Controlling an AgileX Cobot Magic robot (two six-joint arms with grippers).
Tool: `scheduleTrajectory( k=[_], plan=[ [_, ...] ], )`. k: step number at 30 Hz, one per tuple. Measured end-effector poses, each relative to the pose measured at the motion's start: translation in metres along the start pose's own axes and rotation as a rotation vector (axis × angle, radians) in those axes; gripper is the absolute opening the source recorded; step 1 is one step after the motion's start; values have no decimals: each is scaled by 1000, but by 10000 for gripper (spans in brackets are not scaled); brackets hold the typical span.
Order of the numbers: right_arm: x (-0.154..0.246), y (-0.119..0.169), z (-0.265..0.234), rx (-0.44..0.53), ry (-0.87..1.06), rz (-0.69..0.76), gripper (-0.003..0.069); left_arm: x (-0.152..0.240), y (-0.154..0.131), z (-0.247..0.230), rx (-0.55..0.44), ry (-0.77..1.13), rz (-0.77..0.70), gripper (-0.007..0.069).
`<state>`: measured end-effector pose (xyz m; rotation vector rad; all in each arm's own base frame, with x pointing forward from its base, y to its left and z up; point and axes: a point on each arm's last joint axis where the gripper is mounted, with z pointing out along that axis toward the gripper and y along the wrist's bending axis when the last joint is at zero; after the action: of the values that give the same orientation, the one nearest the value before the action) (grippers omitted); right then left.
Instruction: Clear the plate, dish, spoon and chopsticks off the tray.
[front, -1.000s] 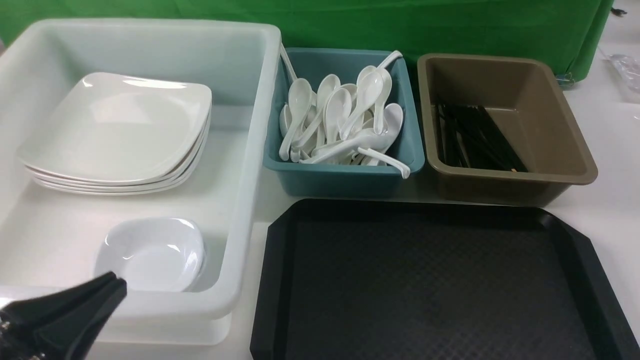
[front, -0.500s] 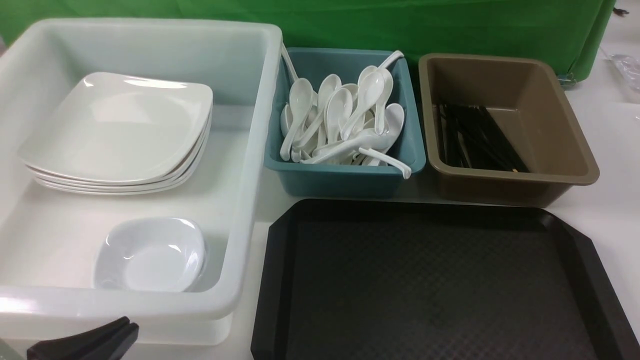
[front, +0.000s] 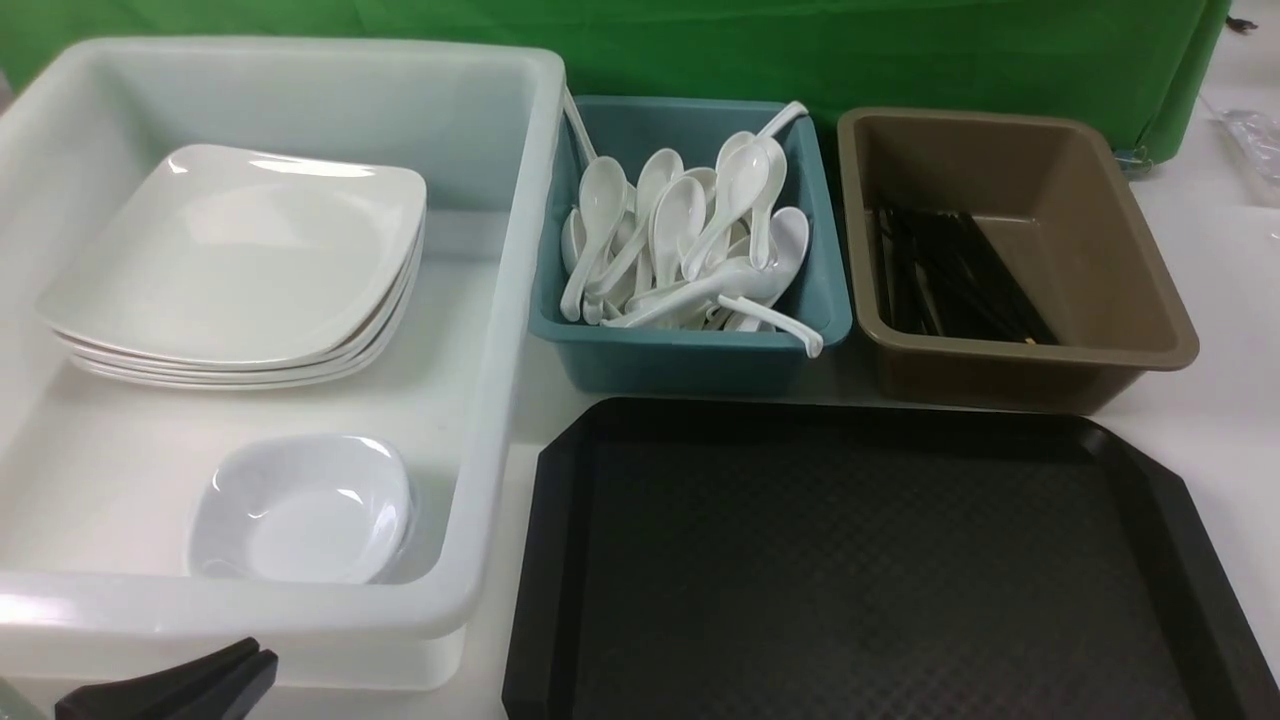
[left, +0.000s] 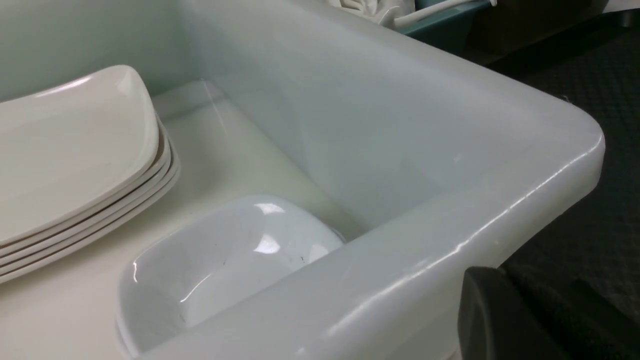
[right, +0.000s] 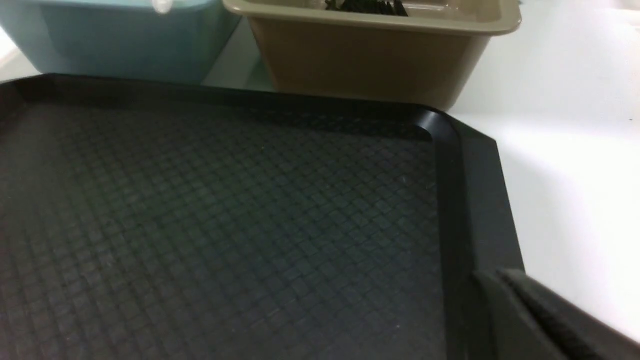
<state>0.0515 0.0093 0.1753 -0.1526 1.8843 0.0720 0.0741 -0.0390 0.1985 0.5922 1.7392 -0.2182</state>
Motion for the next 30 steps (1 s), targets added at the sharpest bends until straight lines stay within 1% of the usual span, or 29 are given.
scheduleTrajectory(
  k=[30],
  plan=[
    [0,0,0,0,0,-1,65,-1,0,0,-6,-12,7,13]
  ],
)
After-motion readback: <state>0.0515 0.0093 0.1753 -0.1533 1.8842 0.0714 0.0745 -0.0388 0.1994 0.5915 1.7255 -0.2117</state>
